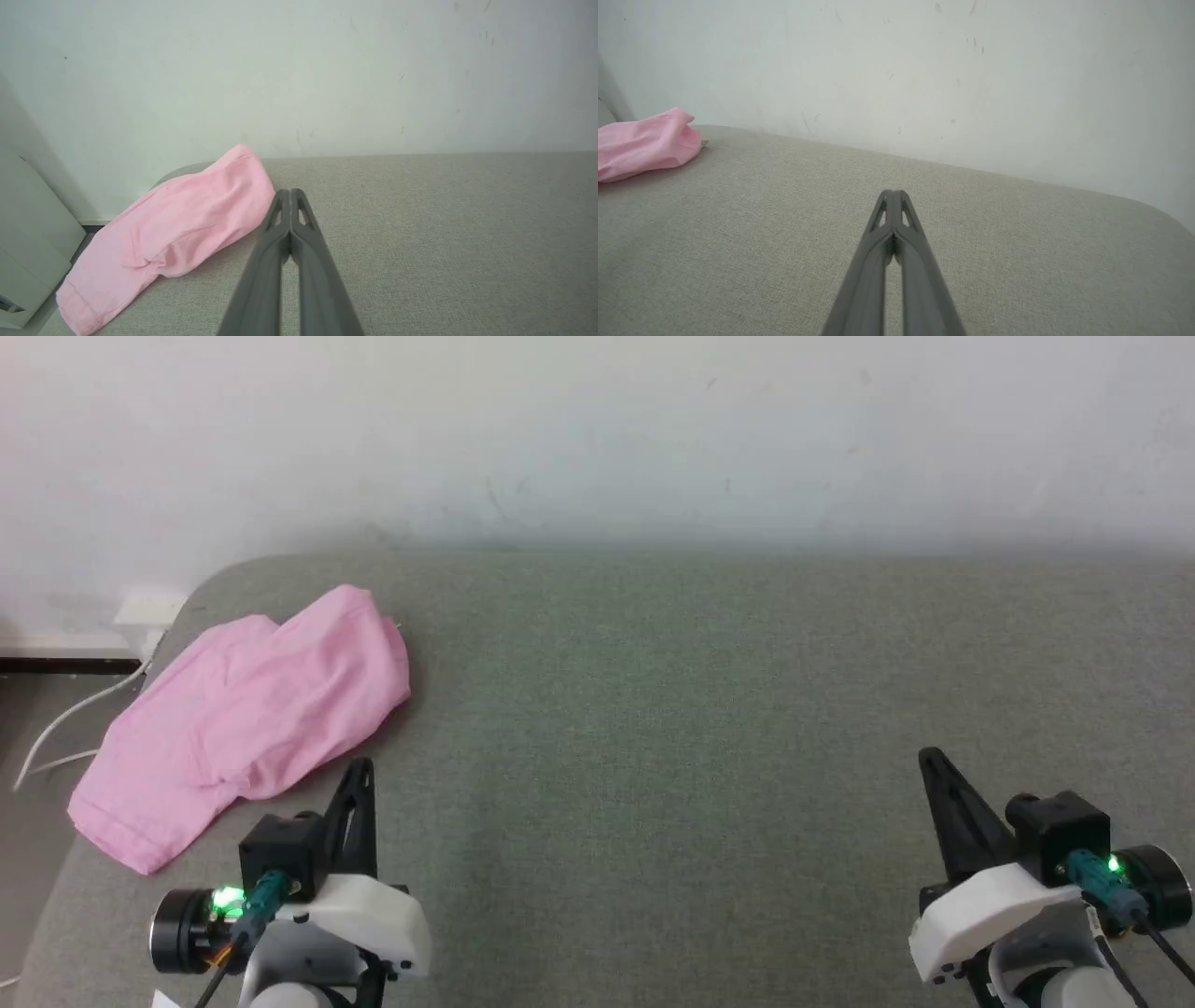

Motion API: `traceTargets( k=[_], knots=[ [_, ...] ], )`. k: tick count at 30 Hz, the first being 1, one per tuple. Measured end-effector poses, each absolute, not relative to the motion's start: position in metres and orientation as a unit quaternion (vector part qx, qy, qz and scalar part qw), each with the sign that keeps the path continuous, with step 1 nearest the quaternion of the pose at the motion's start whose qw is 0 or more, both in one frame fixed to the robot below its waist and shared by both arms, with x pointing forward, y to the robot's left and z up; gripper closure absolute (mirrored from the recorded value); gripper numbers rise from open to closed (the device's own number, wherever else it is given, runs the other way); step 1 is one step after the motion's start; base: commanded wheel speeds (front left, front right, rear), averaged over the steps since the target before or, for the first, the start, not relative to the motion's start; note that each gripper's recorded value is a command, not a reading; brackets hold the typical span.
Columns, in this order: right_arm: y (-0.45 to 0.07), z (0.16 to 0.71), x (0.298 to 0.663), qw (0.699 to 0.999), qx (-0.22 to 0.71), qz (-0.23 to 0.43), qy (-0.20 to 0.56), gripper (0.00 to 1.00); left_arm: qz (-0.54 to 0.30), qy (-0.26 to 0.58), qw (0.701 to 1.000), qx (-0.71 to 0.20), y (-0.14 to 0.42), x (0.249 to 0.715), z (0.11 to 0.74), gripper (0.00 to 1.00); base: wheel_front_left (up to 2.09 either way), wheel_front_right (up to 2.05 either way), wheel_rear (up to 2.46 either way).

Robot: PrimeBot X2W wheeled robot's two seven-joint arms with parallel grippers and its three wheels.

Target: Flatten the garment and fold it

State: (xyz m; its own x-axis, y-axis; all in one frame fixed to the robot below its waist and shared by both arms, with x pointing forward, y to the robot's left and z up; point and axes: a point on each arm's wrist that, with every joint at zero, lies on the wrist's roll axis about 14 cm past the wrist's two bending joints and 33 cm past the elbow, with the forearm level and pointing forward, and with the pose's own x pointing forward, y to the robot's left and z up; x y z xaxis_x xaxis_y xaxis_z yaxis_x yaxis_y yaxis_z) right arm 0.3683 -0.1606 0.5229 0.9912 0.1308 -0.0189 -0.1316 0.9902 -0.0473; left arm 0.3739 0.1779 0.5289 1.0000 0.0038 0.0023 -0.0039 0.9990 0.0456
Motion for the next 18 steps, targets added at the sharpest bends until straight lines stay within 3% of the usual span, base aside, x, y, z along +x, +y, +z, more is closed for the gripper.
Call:
traceTargets(
  k=[18],
  knots=[
    [-0.1606,0.5229,0.3683,0.998,-0.024,0.066,0.008,1.00,0.002,-0.001,1.000,0.023,0.1779,0.3739,0.5289,1.00,0.00,0.00,0.00]
  ],
)
